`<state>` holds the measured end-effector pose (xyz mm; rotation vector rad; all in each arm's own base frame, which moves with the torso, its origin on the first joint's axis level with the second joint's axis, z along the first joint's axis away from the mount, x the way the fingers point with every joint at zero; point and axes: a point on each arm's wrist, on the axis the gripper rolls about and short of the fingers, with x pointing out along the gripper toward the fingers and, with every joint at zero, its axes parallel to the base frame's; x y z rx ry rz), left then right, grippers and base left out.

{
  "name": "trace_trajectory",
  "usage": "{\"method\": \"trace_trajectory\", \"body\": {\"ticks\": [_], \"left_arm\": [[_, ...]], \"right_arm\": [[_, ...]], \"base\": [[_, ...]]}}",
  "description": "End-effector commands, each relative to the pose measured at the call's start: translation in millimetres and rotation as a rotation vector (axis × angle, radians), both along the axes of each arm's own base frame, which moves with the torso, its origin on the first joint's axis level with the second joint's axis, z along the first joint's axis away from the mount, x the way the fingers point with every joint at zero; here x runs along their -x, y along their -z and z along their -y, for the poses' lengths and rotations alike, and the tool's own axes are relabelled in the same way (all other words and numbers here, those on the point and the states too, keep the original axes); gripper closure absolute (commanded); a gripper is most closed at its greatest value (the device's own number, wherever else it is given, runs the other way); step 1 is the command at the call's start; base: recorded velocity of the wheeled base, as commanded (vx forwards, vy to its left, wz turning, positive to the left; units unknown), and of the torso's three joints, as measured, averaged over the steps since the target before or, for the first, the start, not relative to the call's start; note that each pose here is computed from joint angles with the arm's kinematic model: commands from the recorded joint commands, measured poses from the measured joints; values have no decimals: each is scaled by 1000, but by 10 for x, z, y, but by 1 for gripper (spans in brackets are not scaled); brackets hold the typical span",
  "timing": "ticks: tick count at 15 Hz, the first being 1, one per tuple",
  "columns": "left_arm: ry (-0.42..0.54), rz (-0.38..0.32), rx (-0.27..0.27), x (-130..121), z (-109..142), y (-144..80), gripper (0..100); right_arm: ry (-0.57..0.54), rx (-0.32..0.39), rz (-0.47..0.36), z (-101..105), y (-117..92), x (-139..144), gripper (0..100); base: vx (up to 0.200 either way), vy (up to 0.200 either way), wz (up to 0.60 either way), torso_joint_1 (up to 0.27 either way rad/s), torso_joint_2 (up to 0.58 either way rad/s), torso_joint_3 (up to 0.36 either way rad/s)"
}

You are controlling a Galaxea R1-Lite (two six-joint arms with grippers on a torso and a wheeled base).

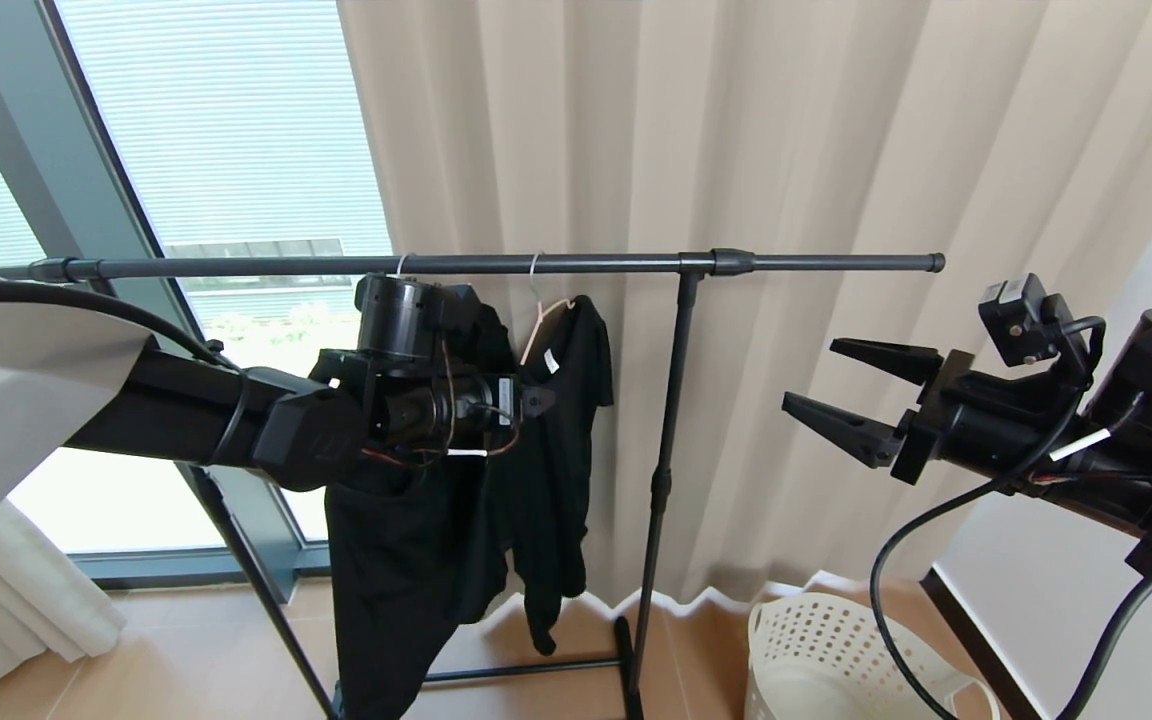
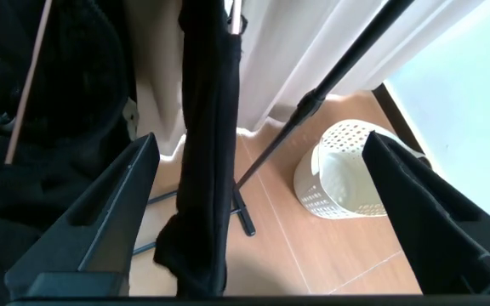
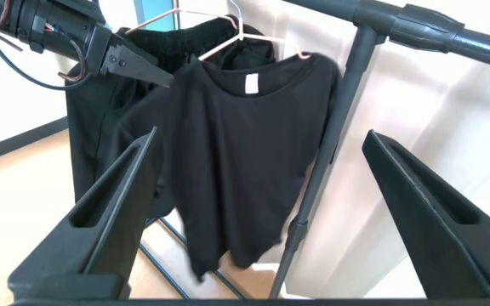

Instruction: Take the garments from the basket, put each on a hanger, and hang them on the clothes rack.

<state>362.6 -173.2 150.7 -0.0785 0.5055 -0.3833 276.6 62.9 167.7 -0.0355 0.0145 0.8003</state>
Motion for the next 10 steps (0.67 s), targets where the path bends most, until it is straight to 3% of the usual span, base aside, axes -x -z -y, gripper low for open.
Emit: {"method": "trace_trajectory", "body": {"ticks": [1,6,10], "left_arm": [[-3,2,2,-3,-10,-8,0],[-31,34,-5,135,-91,-190,0],[-32,27,-16,595,-314,-319,0]], "right_arm": [[-1,1,-2,-2,8,-1,0],[-2,15,-1,-2,35,-1,0],[4,30,16,8,25,46,0]], "base": [[0,0,0,0,0,0],[0,0,0,0,0,0],[0,0,0,0,0,0]]}}
